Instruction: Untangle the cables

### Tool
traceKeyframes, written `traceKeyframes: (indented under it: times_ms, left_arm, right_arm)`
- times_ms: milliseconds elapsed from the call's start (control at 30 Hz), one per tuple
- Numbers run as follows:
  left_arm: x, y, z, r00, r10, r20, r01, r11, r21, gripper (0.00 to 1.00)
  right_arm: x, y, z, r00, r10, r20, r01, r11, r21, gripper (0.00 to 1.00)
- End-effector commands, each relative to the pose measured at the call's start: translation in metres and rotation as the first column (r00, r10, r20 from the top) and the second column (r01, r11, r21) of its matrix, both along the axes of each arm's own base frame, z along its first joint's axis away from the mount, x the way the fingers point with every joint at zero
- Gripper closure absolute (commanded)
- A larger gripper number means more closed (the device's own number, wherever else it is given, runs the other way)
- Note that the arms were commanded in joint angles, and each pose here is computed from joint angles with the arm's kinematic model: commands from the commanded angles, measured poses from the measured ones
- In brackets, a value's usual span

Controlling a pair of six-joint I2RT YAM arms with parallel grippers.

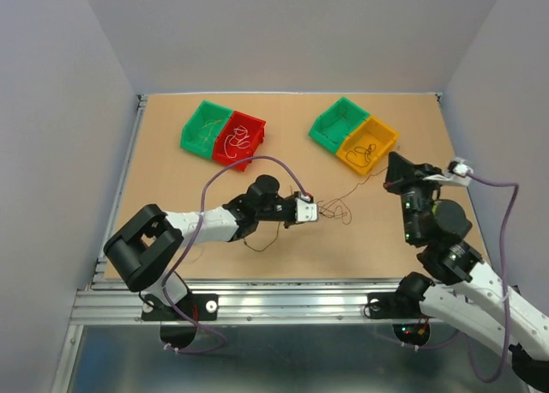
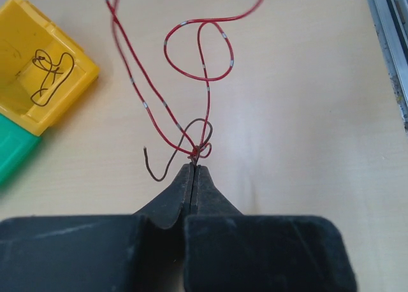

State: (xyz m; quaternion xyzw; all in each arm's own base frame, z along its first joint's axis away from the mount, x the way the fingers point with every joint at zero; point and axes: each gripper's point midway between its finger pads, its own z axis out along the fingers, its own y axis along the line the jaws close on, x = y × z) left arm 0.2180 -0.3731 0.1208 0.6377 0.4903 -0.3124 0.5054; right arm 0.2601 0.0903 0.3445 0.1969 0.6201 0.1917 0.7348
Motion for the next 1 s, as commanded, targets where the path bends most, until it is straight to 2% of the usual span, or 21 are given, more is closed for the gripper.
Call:
traceKeyframes:
  times_ms: [0,67,167,233,300,400,433,467,533,567,667,767,800,967]
  left_arm:
    - [0.005,0.005,0.017,0.996,0.034,0.077,-0.033,0.999,-0.019,1.00]
    - [0.009,0.005,0.019,0.995,0.051,0.083,-0.050,0.999,-0.022,1.00]
    - [0.017,0.008,0.039,0.989,0.106,0.105,-0.100,0.993,-0.056,1.00]
    - [0.015,0.012,0.048,0.988,0.109,0.112,-0.102,0.992,-0.070,1.00]
    - [0.005,0.017,0.064,0.990,0.087,0.115,-0.077,0.993,-0.088,1.00]
    - [-0.009,0.021,0.080,0.994,0.035,0.101,-0.026,0.996,-0.083,1.00]
    - [-0.012,0.023,0.079,0.996,0.033,0.086,-0.026,0.997,-0.075,1.00]
    - [-0.011,0.022,0.086,0.996,0.035,0.085,-0.029,0.996,-0.080,1.00]
    - [-0.011,0.023,0.087,0.997,0.041,0.064,-0.037,0.997,-0.066,1.00]
    - [-0.011,0.022,0.090,0.997,0.039,0.067,-0.035,0.997,-0.066,1.00]
    - [-0.011,0.022,0.088,0.998,0.035,0.061,-0.031,0.998,-0.055,1.00]
    - [-0.008,0.020,0.087,0.998,0.040,0.052,-0.038,0.998,-0.041,1.00]
    - [-0.008,0.020,0.087,0.998,0.041,0.051,-0.039,0.998,-0.039,1.00]
    - [-0.015,0.023,0.089,0.998,0.011,0.061,-0.008,0.999,-0.043,1.00]
  right_arm:
    - [-0.030,-0.053,0.053,0.986,-0.139,0.097,0.127,0.985,0.118,1.00]
    - [-0.044,-0.066,0.061,0.981,-0.141,0.134,0.118,0.979,0.164,0.99]
    - [-0.039,-0.043,0.042,0.994,-0.036,0.099,0.026,0.995,0.099,0.99]
    - [-0.029,-0.020,0.018,0.999,0.038,0.021,-0.038,0.999,0.016,0.99]
    - [-0.017,0.009,-0.012,0.990,0.122,-0.072,-0.125,0.991,-0.039,0.93]
    - [-0.010,0.032,-0.058,0.967,0.181,-0.179,-0.197,0.977,-0.078,0.79]
    - [-0.010,0.037,-0.067,0.960,0.200,-0.197,-0.219,0.972,-0.081,0.78]
    - [-0.010,0.041,-0.076,0.953,0.214,-0.213,-0.236,0.968,-0.085,0.59]
    - [-0.013,0.050,-0.098,0.933,0.261,-0.247,-0.292,0.952,-0.095,0.34]
    - [-0.016,0.058,-0.101,0.920,0.308,-0.243,-0.338,0.937,-0.093,0.26]
    - [-0.026,0.072,-0.100,0.895,0.410,-0.178,-0.430,0.899,-0.088,0.20]
    - [-0.041,0.091,-0.094,0.833,0.541,-0.115,-0.551,0.830,-0.086,0.17]
    - [-0.046,0.099,-0.094,0.805,0.583,-0.110,-0.592,0.802,-0.084,0.17]
    - [-0.046,0.111,-0.100,0.776,0.619,-0.123,-0.630,0.771,-0.094,0.21]
